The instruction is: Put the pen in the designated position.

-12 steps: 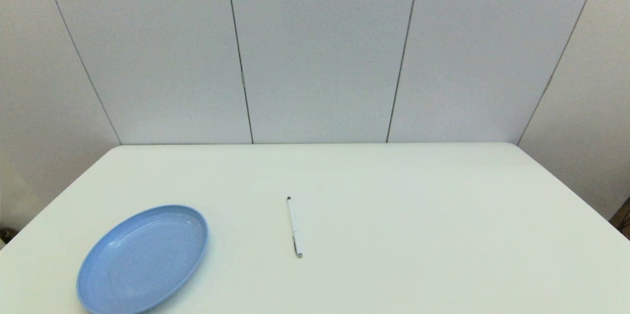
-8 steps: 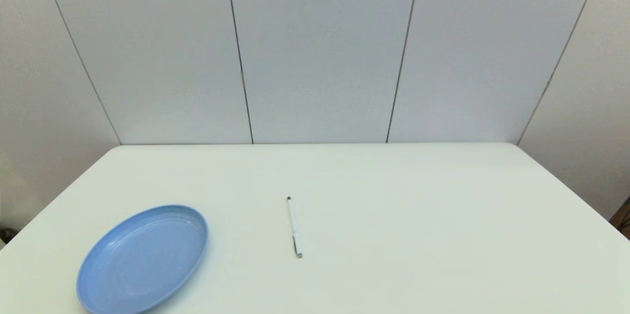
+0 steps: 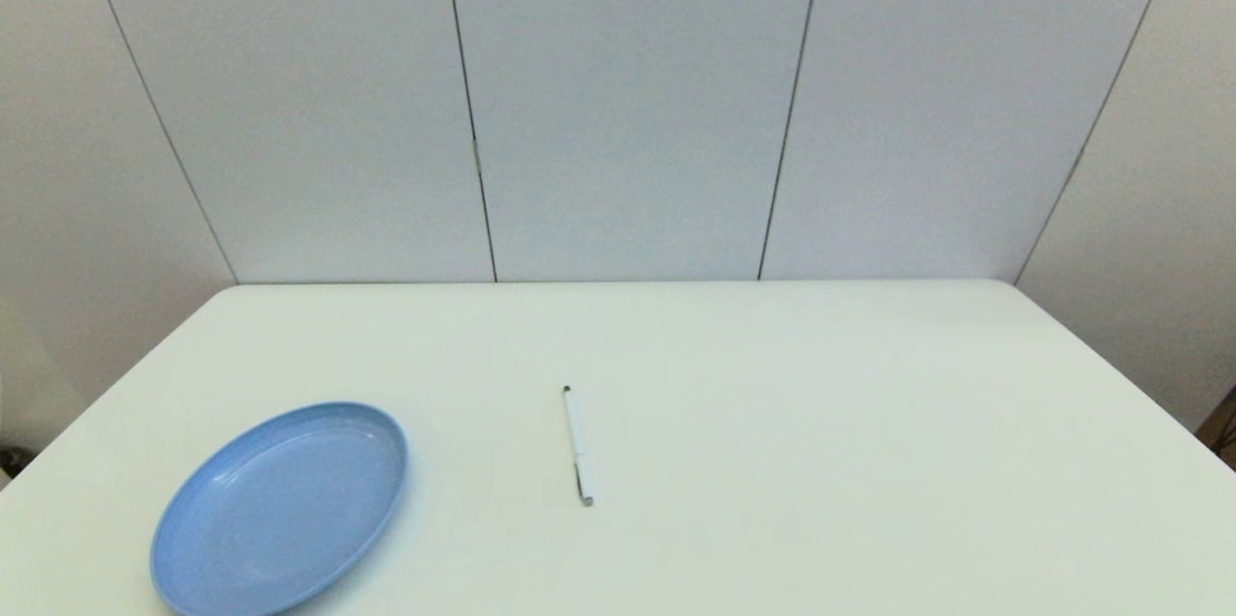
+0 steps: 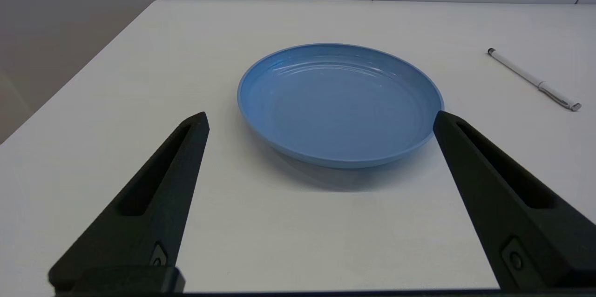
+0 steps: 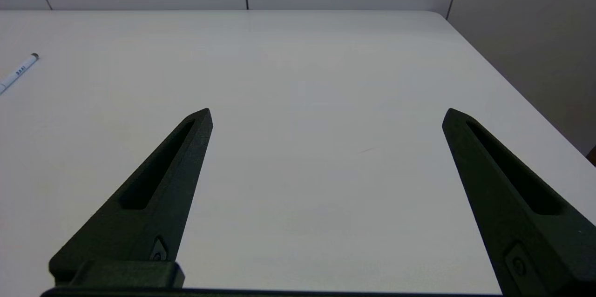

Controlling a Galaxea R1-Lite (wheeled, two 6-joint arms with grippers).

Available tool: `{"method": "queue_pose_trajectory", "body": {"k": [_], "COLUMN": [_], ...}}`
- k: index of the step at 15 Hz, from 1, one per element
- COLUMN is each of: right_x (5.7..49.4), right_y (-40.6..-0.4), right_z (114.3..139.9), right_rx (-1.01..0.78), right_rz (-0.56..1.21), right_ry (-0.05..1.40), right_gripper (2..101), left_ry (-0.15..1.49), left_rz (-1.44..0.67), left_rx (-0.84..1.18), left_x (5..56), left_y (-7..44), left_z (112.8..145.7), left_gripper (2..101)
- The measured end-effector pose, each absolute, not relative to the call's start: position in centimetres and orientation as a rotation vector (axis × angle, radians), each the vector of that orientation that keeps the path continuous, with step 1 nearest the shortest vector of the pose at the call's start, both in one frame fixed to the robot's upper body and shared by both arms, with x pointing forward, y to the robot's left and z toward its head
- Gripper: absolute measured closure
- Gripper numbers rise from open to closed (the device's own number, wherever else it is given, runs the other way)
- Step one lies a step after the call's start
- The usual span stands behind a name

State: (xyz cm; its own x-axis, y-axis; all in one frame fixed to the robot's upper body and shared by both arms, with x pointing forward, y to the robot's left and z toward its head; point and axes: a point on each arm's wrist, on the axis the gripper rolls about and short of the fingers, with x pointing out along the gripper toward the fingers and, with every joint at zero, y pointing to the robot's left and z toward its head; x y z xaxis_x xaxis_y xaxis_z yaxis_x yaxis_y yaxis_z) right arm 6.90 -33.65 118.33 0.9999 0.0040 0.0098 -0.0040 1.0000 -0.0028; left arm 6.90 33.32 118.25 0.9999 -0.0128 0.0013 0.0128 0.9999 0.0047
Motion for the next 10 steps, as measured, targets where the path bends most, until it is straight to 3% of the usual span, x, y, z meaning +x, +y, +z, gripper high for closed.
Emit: {"method": "queue_pose_trajectory", "body": {"k": [10], "right_x": [6.9], "right_y": [-33.65], "right_z": [118.33], "right_rx": [-0.003], "right_rz": [0.003], "right_ry": [-0.01], "right_gripper": [4.6], "left_ry": [0.074], "left_rz": [0.012], "left_rx": [0.006], "left_x": [7.53], "left_y": [33.38], "left_z": [119.1], "left_gripper": [5.3]}}
